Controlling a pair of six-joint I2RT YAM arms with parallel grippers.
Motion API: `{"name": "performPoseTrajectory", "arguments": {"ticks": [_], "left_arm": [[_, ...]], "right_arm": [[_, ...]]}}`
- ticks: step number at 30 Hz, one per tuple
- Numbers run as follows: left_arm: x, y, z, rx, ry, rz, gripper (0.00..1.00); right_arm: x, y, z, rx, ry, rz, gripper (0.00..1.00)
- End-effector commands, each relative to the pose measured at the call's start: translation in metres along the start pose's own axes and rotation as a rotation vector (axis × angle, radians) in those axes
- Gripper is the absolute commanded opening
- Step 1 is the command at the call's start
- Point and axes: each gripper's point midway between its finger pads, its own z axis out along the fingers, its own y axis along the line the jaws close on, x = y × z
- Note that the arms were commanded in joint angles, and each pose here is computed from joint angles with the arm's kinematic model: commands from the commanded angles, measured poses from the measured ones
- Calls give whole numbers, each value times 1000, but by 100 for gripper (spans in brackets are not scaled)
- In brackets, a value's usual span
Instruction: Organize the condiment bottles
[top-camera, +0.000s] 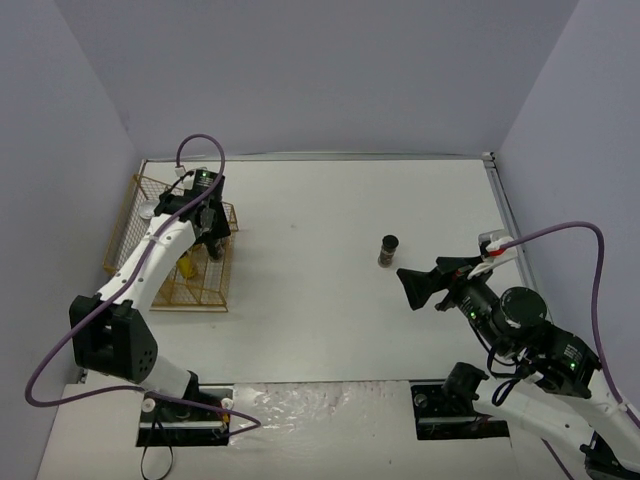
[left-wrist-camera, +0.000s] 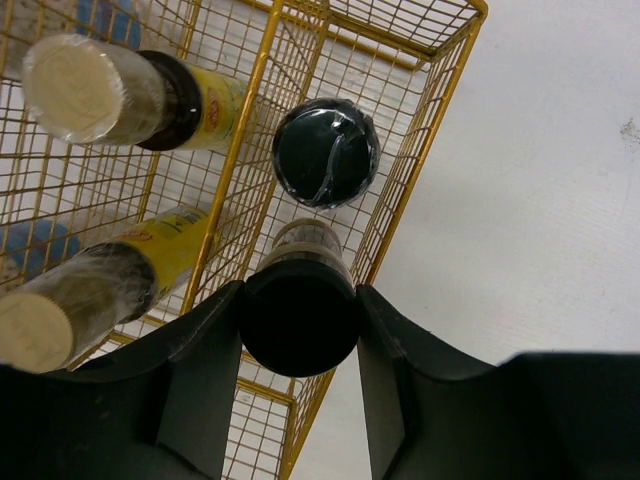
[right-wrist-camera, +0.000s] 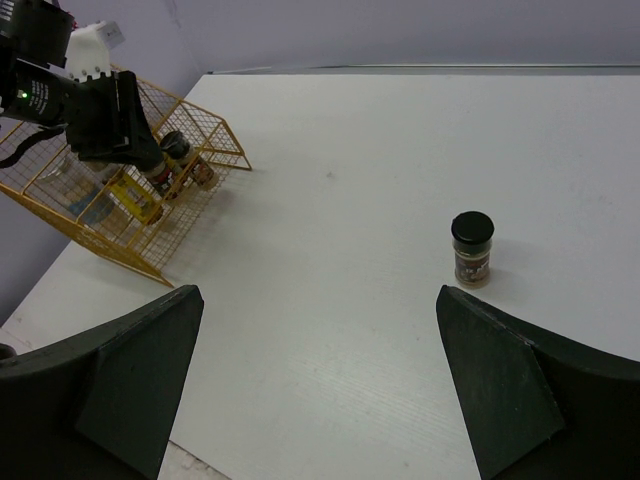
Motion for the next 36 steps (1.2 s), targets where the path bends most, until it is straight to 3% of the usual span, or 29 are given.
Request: {"name": "performPoseTrajectory", "arguments": {"ticks": [1, 15, 25, 36], "left_arm": [[-23, -3, 0, 21, -72, -46, 15], [-7, 2, 17, 6, -25, -70, 41], [-1, 2, 15, 14, -12, -89, 68], [5, -1, -7, 65, 13, -140, 78]], "right_arm": [[-13, 7, 8, -6, -46, 29, 100], [-9, 2, 10, 22, -43, 28, 100], [-7, 2, 12, 24, -35, 20, 100], [3, 2, 30, 77, 22, -4, 100]]}}
